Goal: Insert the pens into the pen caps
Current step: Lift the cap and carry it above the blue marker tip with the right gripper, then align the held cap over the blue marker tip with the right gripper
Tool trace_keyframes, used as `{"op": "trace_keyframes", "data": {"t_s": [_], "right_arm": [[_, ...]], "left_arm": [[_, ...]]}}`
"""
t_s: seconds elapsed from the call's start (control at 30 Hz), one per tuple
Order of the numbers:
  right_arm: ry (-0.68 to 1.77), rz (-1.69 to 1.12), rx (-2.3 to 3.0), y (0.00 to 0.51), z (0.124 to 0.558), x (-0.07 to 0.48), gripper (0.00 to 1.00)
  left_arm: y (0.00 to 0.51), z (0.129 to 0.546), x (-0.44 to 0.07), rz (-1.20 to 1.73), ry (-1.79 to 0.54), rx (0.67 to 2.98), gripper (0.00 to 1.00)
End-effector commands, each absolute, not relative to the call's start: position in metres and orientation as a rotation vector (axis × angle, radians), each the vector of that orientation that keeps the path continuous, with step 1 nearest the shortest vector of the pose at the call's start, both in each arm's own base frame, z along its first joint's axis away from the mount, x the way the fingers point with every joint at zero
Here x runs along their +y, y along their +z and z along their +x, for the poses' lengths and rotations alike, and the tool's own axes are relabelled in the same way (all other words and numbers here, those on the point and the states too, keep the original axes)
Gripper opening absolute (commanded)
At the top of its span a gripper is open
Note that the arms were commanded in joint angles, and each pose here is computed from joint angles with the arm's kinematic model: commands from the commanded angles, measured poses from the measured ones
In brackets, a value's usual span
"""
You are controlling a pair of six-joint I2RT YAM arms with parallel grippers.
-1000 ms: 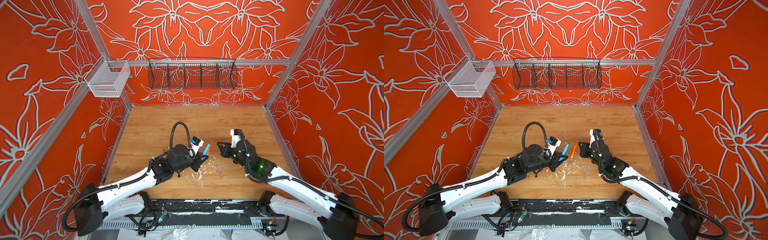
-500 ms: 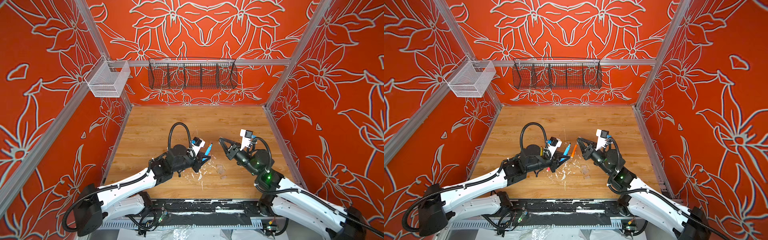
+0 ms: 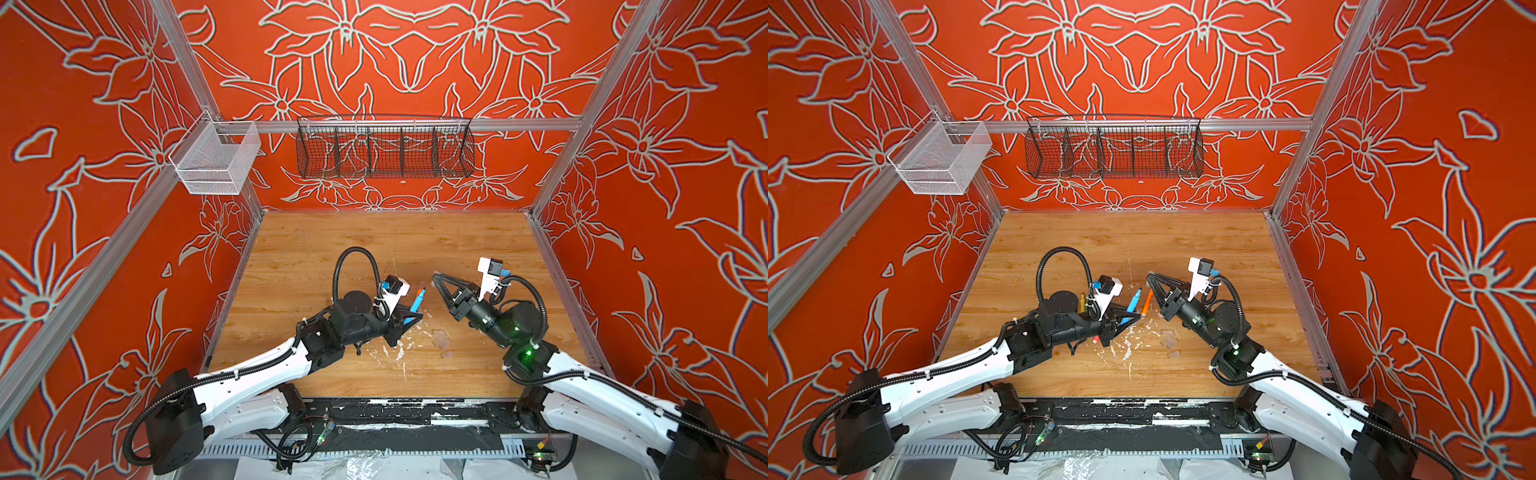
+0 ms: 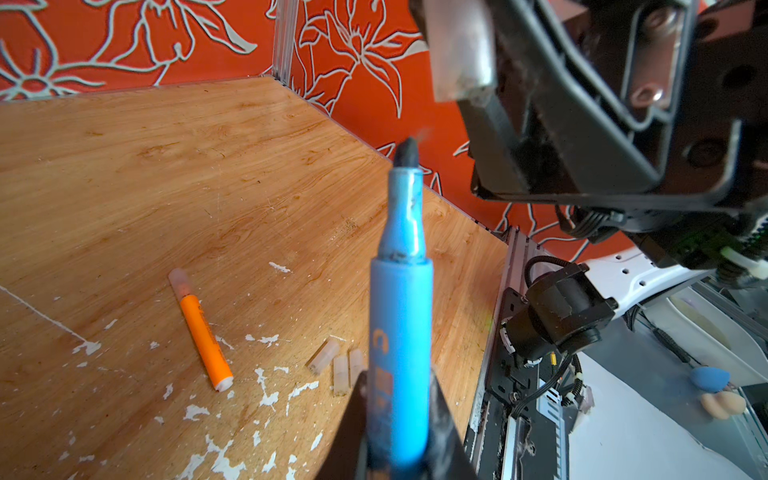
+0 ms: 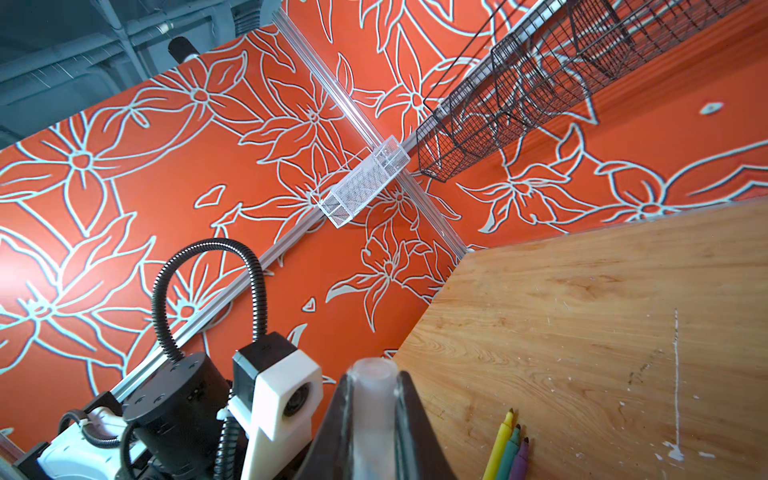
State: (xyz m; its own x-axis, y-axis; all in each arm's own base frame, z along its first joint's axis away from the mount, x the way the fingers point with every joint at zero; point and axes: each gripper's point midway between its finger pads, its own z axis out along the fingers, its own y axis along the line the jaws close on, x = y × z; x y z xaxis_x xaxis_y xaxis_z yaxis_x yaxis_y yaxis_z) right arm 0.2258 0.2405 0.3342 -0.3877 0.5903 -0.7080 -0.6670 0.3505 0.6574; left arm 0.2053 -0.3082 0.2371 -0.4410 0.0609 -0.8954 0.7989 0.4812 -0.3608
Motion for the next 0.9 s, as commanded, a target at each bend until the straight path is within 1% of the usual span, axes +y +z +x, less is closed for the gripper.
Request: {"op": "trace_keyframes", "data": {"t_s": [0.0, 0.87], "right_arm": [[1.375, -0.099, 1.387, 0.341, 0.22, 0.242, 0.0], [1.407, -0.104, 1.402, 0.325, 0.219, 0.252, 0.0]], "left_arm": [[0.25, 0.206, -0.311, 0.719, -1.069, 1.787, 0.0], [0.249, 0.206, -0.315, 0.705, -1.101, 1.805, 0.0]]}}
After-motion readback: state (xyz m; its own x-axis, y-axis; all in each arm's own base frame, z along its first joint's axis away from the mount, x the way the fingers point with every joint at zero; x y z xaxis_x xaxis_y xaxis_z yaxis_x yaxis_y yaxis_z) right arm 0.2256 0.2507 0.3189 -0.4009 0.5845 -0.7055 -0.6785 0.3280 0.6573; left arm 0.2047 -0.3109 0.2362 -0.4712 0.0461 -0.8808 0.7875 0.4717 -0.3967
